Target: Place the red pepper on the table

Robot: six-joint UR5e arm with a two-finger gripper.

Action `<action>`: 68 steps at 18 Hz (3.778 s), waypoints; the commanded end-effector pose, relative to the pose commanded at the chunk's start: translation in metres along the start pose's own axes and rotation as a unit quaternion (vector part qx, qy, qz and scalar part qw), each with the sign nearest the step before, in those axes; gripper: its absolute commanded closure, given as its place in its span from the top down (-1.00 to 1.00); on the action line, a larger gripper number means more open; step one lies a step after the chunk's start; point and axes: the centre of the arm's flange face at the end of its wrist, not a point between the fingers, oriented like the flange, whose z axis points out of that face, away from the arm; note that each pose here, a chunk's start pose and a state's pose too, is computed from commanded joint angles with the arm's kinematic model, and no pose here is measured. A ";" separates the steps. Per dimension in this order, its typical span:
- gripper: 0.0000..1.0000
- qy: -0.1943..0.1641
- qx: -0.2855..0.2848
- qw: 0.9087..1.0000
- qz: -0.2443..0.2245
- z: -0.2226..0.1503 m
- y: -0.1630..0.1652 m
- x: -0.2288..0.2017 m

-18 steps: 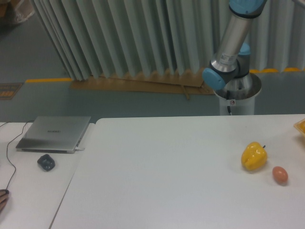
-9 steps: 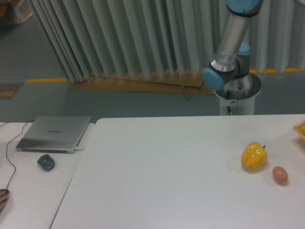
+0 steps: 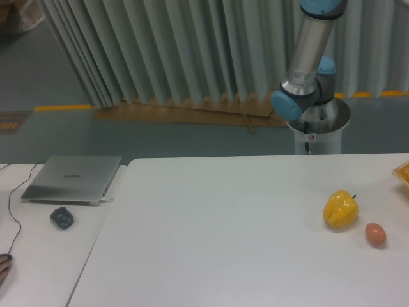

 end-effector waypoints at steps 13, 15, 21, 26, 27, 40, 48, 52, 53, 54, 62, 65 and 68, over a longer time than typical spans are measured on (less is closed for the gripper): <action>1.00 -0.002 -0.008 1.000 0.012 0.013 0.003 -0.010; 1.00 -0.001 -0.008 1.000 0.006 0.013 0.003 -0.010; 1.00 0.008 -0.001 0.997 -0.078 0.014 0.008 -0.004; 1.00 0.027 -0.006 0.985 -0.169 0.020 0.015 -0.004; 1.00 0.029 -0.005 0.984 -0.178 0.021 0.013 -0.004; 1.00 0.023 -0.013 0.983 -0.180 0.002 -0.026 -0.019; 1.00 0.029 -0.012 0.985 -0.168 0.011 -0.025 -0.024; 1.00 0.031 -0.010 0.986 -0.163 0.013 -0.023 -0.023; 1.00 0.034 -0.005 0.986 -0.163 0.019 -0.018 -0.023; 1.00 0.039 0.002 0.985 -0.165 0.030 -0.012 -0.025; 1.00 0.041 0.001 0.988 -0.146 0.038 -0.009 -0.028; 0.58 0.040 0.000 0.990 -0.138 0.036 -0.009 -0.029; 0.20 0.042 0.001 0.990 -0.137 0.035 -0.011 -0.030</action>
